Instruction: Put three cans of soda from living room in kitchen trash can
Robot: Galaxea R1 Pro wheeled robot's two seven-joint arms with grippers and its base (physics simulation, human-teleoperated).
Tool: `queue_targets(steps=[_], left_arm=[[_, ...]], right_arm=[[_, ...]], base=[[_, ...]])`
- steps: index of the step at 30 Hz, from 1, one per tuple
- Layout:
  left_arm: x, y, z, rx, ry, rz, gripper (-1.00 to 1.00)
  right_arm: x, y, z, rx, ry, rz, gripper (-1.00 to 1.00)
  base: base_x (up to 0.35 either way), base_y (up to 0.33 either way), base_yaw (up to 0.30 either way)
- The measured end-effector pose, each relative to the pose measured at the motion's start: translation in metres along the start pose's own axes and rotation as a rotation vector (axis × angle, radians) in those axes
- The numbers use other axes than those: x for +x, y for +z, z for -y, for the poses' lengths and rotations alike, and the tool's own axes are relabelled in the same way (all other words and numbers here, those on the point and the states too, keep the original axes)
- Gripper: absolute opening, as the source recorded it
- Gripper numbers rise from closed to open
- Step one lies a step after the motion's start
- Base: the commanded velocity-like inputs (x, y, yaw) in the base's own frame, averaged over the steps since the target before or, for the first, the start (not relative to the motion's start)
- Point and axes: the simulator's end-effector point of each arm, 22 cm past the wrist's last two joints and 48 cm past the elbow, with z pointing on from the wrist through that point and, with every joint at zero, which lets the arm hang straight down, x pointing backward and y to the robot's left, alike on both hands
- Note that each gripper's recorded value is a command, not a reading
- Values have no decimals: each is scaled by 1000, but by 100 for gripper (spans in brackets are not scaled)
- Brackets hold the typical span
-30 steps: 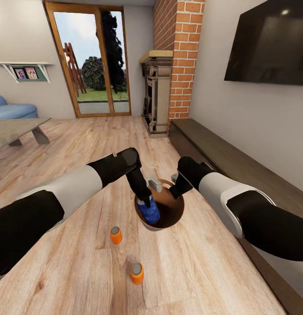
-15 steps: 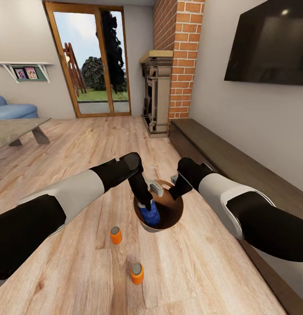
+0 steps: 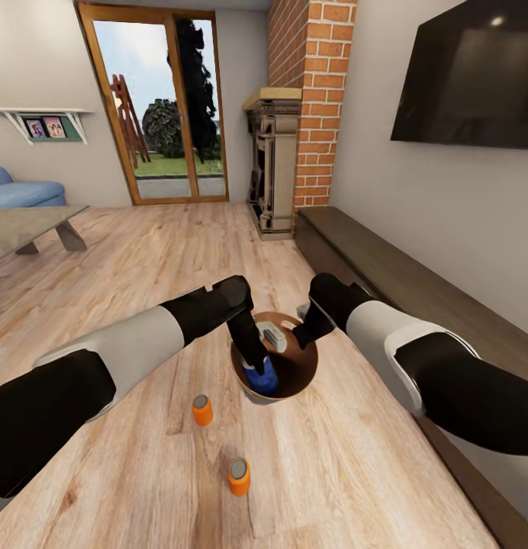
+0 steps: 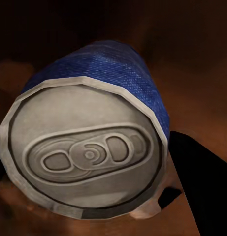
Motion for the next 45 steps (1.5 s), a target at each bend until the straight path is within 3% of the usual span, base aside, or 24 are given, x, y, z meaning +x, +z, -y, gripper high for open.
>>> queue_targets(steps=[2,16,17,31,36,38,39,41,45], left_arm=[[4,2,-4,-6,-14,-8,-100],[1,5,-3,-19,-5,4,-100],[0,6,-3,-21,-3,5,100],[-2,4,-8,-46,30,18,100],[-2,3,-8,-36,25,29,100],[-4,-1,-9,-21,3,49,100],[-21,-14,-2,-26,44,100,100],[-28,-35,-4,-26,53,165,100],[-22,-58,-13,-47,65,213,100]], right_arm=[[-1,1,-8,-35,17,5,-100],[-1,-1,-3,-17,-18,3,-100],[-1,-1,-3,-15,-21,2,-100],[1,0,-4,-21,-21,-4,-100],[2,1,-7,-31,-15,-6,-100],[3,2,-10,-46,-5,-7,-100],[4,2,-12,-56,2,-9,-100],[2,2,-19,-91,23,-2,-100],[2,2,-20,-95,28,-3,-100]], base=[[0,0,0],[0,0,0],[0,0,0],[0,0,0],[0,0,0],[0,0,0],[0,0,0],[0,0,0],[0,0,0]])
